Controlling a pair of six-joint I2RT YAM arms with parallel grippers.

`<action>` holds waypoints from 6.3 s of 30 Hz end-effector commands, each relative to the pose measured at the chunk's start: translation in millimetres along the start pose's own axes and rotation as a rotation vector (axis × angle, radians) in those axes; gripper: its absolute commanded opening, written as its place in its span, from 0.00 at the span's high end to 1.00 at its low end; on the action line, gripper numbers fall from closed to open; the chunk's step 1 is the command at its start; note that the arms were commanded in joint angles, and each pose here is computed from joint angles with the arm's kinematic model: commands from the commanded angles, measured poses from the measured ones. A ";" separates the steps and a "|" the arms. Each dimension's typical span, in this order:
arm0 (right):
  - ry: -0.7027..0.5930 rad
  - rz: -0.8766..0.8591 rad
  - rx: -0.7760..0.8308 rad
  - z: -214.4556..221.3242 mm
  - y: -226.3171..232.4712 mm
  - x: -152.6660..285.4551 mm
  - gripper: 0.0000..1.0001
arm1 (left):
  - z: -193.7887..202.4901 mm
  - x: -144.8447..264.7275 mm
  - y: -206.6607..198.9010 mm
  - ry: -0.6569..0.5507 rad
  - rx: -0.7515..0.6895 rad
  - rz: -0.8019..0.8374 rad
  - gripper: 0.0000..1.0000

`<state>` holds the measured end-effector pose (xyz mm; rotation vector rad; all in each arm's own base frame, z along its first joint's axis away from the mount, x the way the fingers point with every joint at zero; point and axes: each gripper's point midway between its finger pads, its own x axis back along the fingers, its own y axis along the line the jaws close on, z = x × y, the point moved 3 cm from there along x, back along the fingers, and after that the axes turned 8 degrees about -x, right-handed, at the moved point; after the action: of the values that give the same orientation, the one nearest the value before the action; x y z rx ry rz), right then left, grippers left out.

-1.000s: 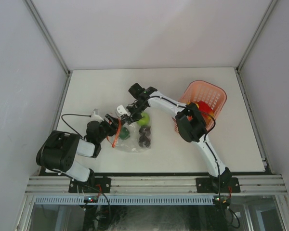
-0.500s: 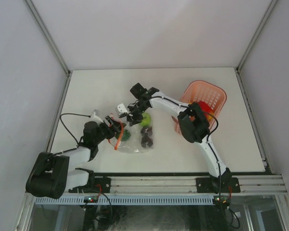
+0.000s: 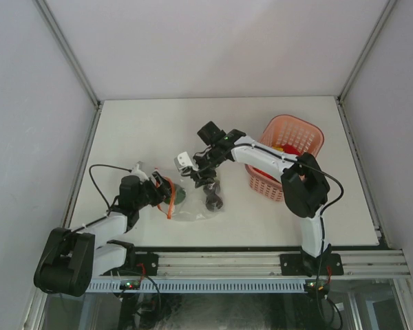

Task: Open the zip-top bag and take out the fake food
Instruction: Pick up the fake fruit from the zipper food storage bag.

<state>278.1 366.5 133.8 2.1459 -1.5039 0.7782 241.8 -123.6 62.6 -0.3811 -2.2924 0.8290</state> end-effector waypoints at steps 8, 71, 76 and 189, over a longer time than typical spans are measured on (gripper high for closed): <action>-0.019 0.097 -0.206 -8.6 -3.2 -52.2 0.79 | 9.5 7.2 -12.8 0.049 -0.033 0.095 0.21; 0.164 0.377 -0.369 47.9 -30.0 -0.4 0.88 | -22.3 104.9 -13.0 -0.203 0.044 -0.220 0.65; 0.066 0.328 -0.343 15.5 -18.9 16.3 0.80 | -35.4 129.8 -21.1 -0.294 0.050 -0.222 0.66; -0.510 0.526 -0.406 -18.5 106.3 286.1 0.93 | -52.1 137.6 -156.5 -0.412 -0.185 0.506 0.00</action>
<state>240.1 163.2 325.1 1.8745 -2.2082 0.2017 155.4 -175.5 286.3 -1.2369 -2.5618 1.1328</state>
